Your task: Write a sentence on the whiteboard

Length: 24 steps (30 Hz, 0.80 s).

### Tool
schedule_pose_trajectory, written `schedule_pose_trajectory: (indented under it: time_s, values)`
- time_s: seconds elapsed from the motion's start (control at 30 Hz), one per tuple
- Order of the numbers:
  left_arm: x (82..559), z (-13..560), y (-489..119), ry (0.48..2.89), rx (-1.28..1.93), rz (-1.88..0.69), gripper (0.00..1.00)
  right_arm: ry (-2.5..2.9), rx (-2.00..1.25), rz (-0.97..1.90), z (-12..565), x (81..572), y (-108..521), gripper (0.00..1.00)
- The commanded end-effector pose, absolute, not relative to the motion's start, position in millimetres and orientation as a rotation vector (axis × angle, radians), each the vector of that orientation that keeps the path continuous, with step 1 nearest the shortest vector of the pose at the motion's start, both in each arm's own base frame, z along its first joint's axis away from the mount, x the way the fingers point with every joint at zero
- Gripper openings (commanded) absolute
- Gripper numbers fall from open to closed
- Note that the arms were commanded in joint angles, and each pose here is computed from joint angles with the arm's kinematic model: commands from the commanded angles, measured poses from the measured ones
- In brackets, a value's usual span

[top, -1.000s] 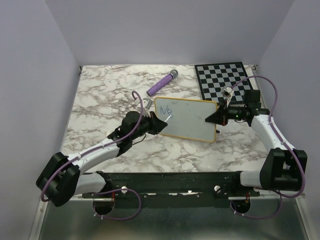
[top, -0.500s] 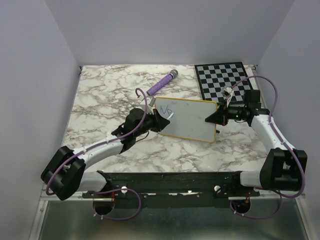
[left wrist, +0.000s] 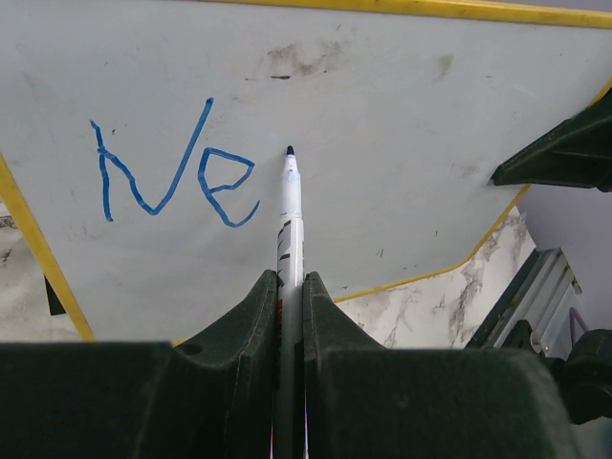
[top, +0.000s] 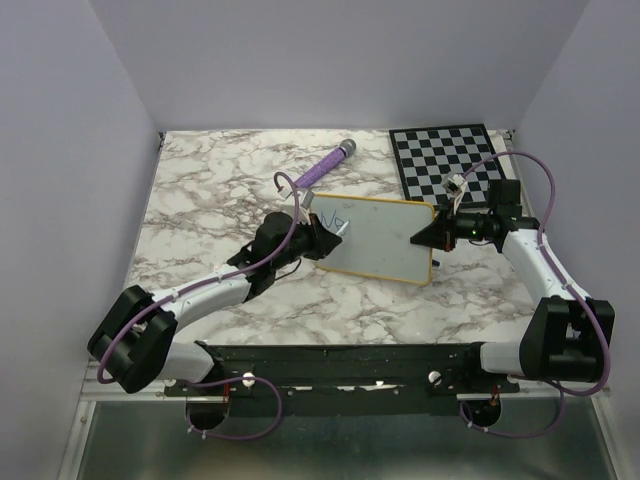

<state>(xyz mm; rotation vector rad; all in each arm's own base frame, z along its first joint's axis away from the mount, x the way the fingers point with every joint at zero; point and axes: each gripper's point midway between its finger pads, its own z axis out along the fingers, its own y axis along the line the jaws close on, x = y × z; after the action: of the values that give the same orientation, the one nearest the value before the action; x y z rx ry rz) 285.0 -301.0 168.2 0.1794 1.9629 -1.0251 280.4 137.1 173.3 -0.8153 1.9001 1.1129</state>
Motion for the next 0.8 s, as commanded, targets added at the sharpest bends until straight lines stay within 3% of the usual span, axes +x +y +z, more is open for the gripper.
schedule_pose_trajectory:
  time_s: [0.0, 0.77]
  values:
    - [291.0, 172.0, -303.2, 1.962, 0.167, -1.01, 0.0, 1.901, -0.835, 1.094, 174.1, 281.2, 136.9, 0.01]
    - [278.3, 145.4, -301.4, 2.068, 0.179, -1.009, 0.0, 1.897, -0.836, 1.094, 175.1, 280.9, 137.1, 0.01]
